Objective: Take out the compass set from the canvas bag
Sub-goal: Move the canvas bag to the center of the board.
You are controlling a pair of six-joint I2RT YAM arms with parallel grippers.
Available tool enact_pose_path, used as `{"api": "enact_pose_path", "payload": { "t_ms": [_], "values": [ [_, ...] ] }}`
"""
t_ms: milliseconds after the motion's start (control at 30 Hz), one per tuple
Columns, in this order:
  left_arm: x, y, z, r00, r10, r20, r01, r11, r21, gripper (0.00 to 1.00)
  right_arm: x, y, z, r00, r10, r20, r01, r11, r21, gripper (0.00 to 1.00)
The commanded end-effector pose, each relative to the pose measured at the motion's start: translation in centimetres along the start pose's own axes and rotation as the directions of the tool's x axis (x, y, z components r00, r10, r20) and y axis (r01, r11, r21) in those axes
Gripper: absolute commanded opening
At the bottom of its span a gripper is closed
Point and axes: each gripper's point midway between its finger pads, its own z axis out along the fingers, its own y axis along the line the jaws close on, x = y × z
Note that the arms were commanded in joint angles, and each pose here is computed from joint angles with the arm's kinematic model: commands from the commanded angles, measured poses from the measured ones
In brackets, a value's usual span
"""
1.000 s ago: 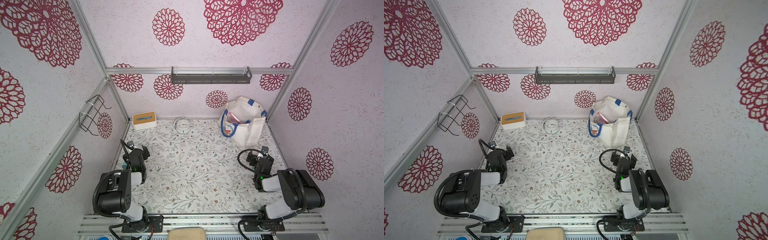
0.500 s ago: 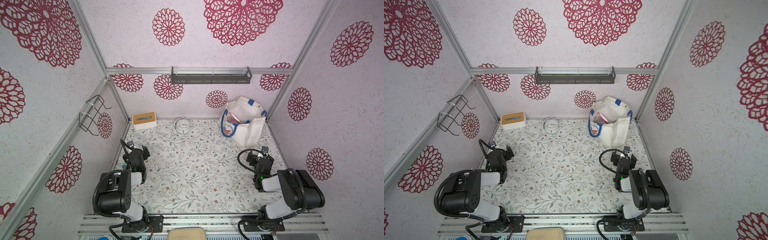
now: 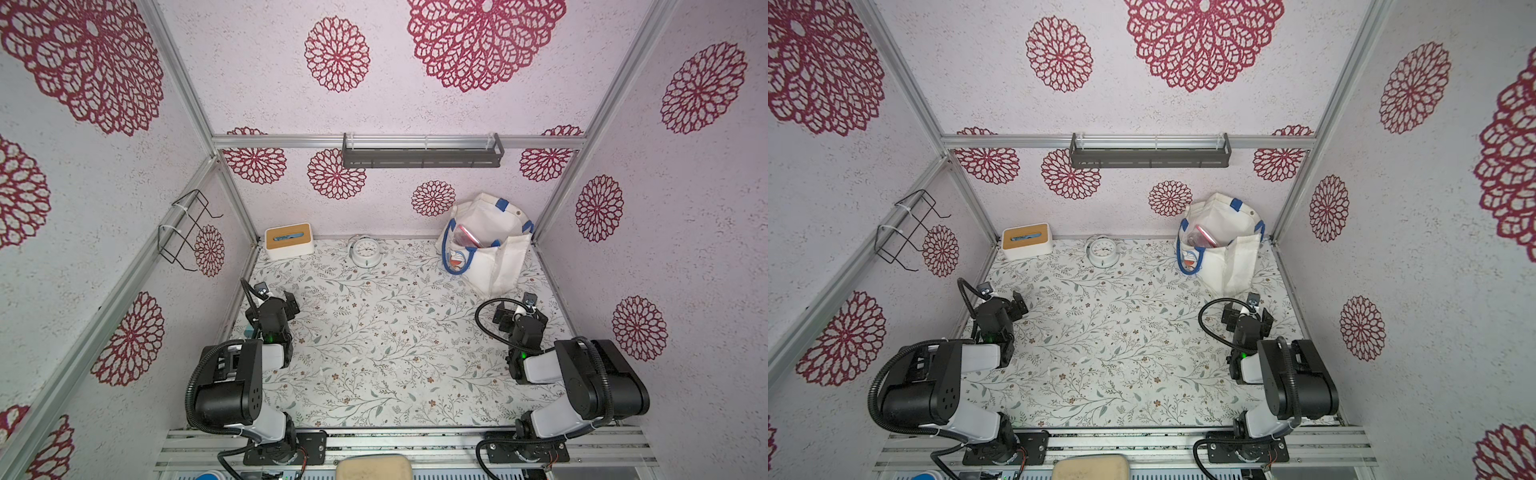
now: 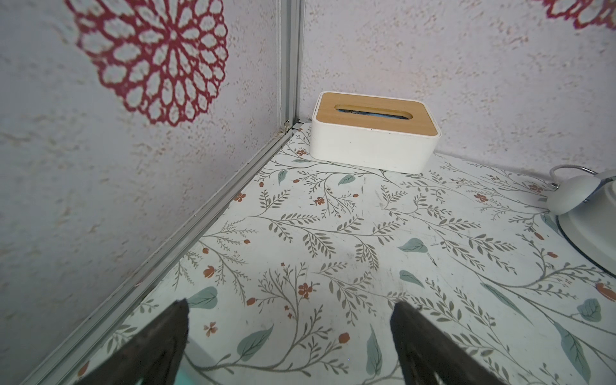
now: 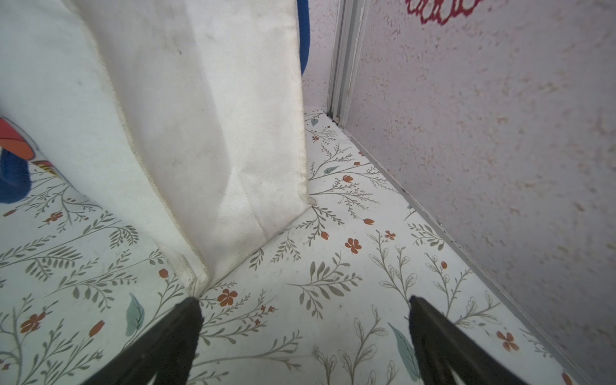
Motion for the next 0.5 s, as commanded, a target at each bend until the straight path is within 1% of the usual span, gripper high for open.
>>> {"api": "enact_pose_path", "payload": {
  "t_ms": [0, 467],
  "values": [
    [-1.22, -0.20, -0.18, 0.999, -0.007, 0.043, 0.007, 1.000, 0.004, 0.97, -1.53, 0.17, -0.06, 0.998, 0.008, 0.054, -0.008, 1.000, -0.003, 0.99],
    [-1.27, -0.24, -0.15, 0.999, -0.008, 0.043, 0.008, 1.000, 0.005, 0.97, -1.59, 0.21, -0.04, 0.998, 0.007, 0.056, -0.006, 1.000, -0.004, 0.99]
  ]
}}
